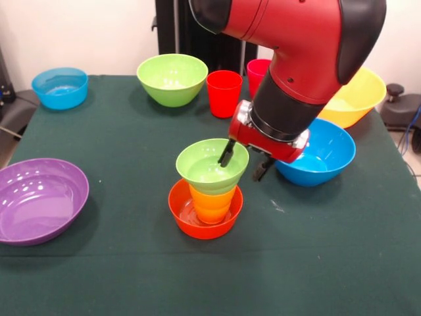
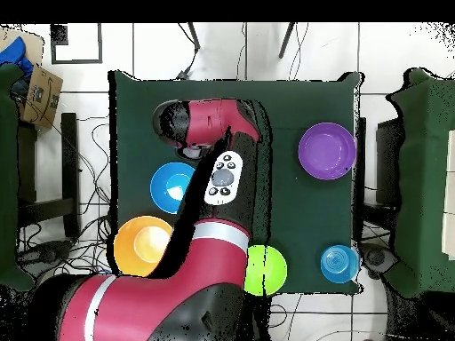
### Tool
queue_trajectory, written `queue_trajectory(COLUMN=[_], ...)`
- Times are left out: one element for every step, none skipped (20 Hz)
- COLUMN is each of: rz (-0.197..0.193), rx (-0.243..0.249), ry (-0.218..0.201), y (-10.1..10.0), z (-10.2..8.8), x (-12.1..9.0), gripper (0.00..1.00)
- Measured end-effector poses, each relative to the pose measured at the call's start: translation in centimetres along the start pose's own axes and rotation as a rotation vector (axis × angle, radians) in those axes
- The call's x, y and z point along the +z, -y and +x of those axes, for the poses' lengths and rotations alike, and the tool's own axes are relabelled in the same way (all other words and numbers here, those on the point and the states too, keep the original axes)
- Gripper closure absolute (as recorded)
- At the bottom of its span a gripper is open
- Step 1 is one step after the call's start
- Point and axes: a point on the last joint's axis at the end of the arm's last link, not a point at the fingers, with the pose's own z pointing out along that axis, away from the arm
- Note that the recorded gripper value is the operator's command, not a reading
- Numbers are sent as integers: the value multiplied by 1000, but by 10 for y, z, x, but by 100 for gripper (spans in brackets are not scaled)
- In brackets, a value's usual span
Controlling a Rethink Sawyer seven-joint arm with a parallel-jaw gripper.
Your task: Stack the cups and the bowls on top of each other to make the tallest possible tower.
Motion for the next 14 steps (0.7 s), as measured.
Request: queue_trajectory(rz=[1,2,2,2,3,3,3,3,3,3,3,3,3,3], rx=[-1,-2,-3,-5,-6,-9,-9,-10,-11,-11,-11,-11,-11,-11], ry=[1,2,2,2,3,4,4,5,5,5,5,5,5,6], y=[-1,-1,-2,-3,-4,-5,-6,-7,-7,-7,-7,-7,-7,-7], z=[0,1,1,2,2,3,3,3,3,3,3,3,3,3], x=[0,-1,-1,-1,-2,-2,-2,-3,-3,-3,-3,-3,-3,-3], gripper=[0,0,0,0,0,0,0,0,0,0,0,0,0,0])
